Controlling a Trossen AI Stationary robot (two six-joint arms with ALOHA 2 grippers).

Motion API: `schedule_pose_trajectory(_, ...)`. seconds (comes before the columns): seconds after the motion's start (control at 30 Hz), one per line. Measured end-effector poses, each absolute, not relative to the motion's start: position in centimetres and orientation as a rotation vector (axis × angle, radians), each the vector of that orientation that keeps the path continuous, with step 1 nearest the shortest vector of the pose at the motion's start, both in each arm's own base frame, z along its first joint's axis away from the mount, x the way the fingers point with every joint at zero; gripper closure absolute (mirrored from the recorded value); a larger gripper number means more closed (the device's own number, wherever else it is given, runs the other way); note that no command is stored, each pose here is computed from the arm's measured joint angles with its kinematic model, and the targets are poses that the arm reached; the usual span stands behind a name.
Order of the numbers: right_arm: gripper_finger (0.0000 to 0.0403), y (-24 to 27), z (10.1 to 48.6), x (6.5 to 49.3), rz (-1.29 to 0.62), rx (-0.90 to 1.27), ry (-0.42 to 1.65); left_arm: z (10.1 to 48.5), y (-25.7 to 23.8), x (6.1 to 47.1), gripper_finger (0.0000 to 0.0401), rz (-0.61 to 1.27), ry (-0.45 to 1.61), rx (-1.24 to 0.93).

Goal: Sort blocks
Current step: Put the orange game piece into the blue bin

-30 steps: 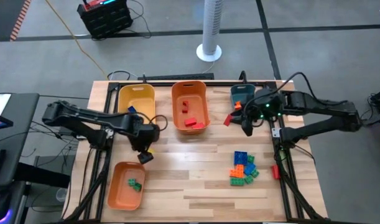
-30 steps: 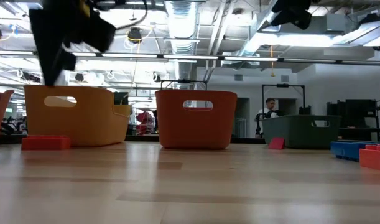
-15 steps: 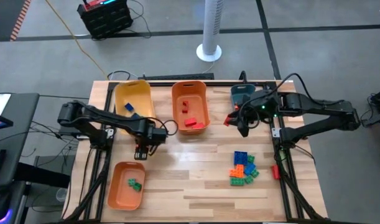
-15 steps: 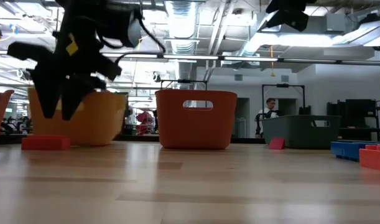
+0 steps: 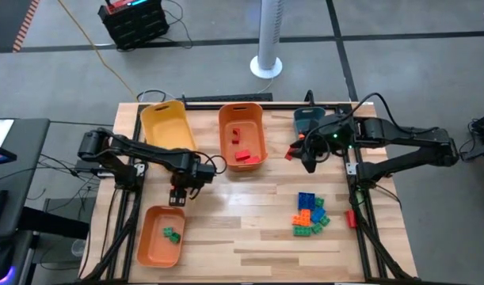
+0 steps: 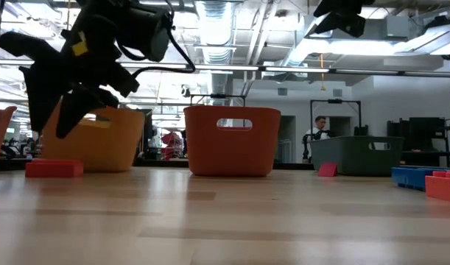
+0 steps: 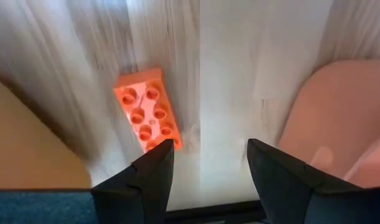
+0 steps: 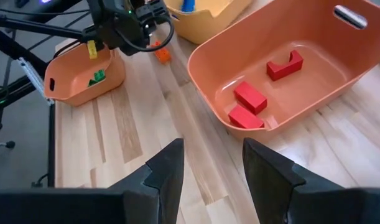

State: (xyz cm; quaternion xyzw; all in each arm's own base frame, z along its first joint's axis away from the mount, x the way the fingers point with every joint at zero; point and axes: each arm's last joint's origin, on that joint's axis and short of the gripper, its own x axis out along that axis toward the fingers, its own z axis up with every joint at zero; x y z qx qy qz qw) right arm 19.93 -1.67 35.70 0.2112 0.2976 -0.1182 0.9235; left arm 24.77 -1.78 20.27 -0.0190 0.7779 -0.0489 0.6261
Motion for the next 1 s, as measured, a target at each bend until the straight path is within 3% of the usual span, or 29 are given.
schedule_pose_trajectory(0.33, 0.0226, -1.8, 35.7, 19.9, -0.247, 0.425, 0.611, 22.4, -1.8, 24.3, 0.0202, -0.075, 1.853, -0.068)
schedule_pose_trajectory(0.57, 0.0226, -1.8, 35.7, 19.9, -0.246, 0.421, 0.611, 27.3, -1.3, 24.2, 0.0202, 0.054, 1.574, 0.034)
schedule_pose_trajectory(0.67, 0.0226, -1.8, 35.7, 19.9, -0.245, 0.421, 0.609, 28.3, -1.4, 24.1, 0.0202, 0.002, 1.471, 0.1)
schedule_pose_trajectory(0.87, 0.0226, -1.8, 35.9, 20.1, -0.239, 0.415, 0.588, 25.9, -2.9, 25.8, 0.0202, -0.271, 1.547, 0.325)
schedule_pose_trajectory(1.0, 0.0226, -1.8, 35.9, 20.1, -0.24, 0.426, 0.585, 23.1, -3.2, 27.3, 0.0202, -0.342, 1.663, 0.525)
